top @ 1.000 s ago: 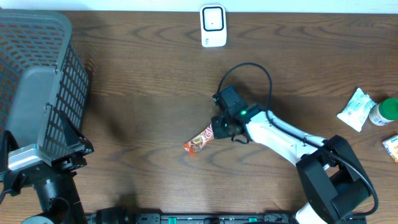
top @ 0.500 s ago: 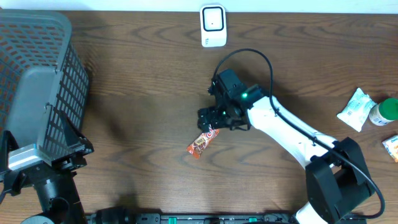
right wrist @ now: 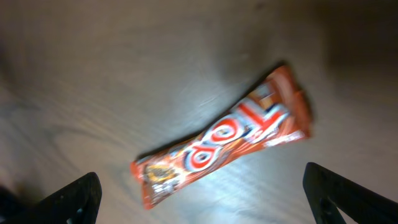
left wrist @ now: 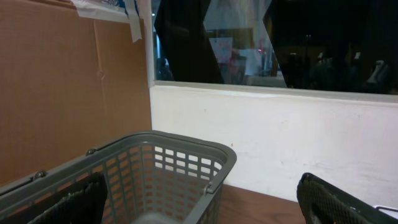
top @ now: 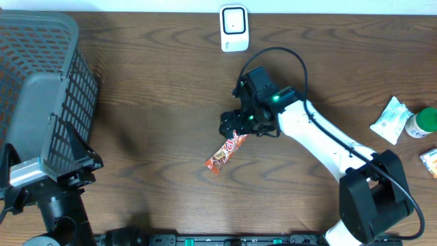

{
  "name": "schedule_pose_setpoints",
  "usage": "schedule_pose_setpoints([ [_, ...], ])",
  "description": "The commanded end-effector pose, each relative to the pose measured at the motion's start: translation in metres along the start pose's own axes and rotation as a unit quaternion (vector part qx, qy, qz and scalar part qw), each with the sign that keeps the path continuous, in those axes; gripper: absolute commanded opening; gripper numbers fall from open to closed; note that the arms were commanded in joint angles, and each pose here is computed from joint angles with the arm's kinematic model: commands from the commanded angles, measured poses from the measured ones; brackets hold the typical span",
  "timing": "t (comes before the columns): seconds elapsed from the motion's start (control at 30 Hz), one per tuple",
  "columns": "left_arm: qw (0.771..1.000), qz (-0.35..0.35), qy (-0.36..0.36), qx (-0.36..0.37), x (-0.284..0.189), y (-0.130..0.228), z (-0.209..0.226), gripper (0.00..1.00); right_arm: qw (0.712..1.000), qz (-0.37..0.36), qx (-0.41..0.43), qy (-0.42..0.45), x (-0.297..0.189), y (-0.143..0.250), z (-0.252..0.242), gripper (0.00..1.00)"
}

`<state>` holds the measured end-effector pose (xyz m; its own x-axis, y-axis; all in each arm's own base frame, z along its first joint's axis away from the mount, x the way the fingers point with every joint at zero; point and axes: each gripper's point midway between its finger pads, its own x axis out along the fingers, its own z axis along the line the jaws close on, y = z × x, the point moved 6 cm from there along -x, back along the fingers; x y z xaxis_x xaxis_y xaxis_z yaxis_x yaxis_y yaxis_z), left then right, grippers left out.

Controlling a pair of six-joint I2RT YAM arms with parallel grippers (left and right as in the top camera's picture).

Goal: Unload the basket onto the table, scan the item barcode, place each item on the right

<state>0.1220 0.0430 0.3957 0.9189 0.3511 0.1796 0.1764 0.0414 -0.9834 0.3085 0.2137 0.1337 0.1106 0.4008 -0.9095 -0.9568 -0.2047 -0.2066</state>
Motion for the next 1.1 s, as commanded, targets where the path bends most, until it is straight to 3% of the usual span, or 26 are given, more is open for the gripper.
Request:
schedule_pose_setpoints([
  [0.0, 1.000, -0.002, 0.001, -0.010, -0.001, 0.001, 0.000, 0.98, 0.999, 0.008, -0.033, 0.012, 0.014, -0.005, -0.019, 0.99],
  [0.4, 1.000, -0.002, 0.001, -0.027, -0.001, 0.001, 0.000, 0.98, 0.995, 0.089, -0.054, -0.001, 0.073, 0.009, -0.046, 0.99],
  [0.6, 1.000, -0.002, 0.001, -0.027, -0.001, 0.001, 0.000, 0.98, 0.988, 0.138, -0.076, 0.001, 0.077, 0.026, -0.052, 0.75],
  [0.83, 1.000, 0.002, 0.001, -0.026, -0.001, 0.002, 0.000, 0.98, 0.988, 0.132, -0.085, 0.001, 0.077, 0.024, -0.053, 0.43],
  [1.0, 1.000, 0.002, 0.001, -0.026, -0.001, 0.002, 0.000, 0.98, 0.990, 0.103, -0.096, -0.002, 0.080, 0.013, -0.051, 0.41],
  [1.07, 1.000, 0.002, 0.000, -0.026, -0.001, 0.002, 0.000, 0.98, 0.991, 0.096, -0.091, -0.002, 0.080, 0.011, -0.051, 0.45],
])
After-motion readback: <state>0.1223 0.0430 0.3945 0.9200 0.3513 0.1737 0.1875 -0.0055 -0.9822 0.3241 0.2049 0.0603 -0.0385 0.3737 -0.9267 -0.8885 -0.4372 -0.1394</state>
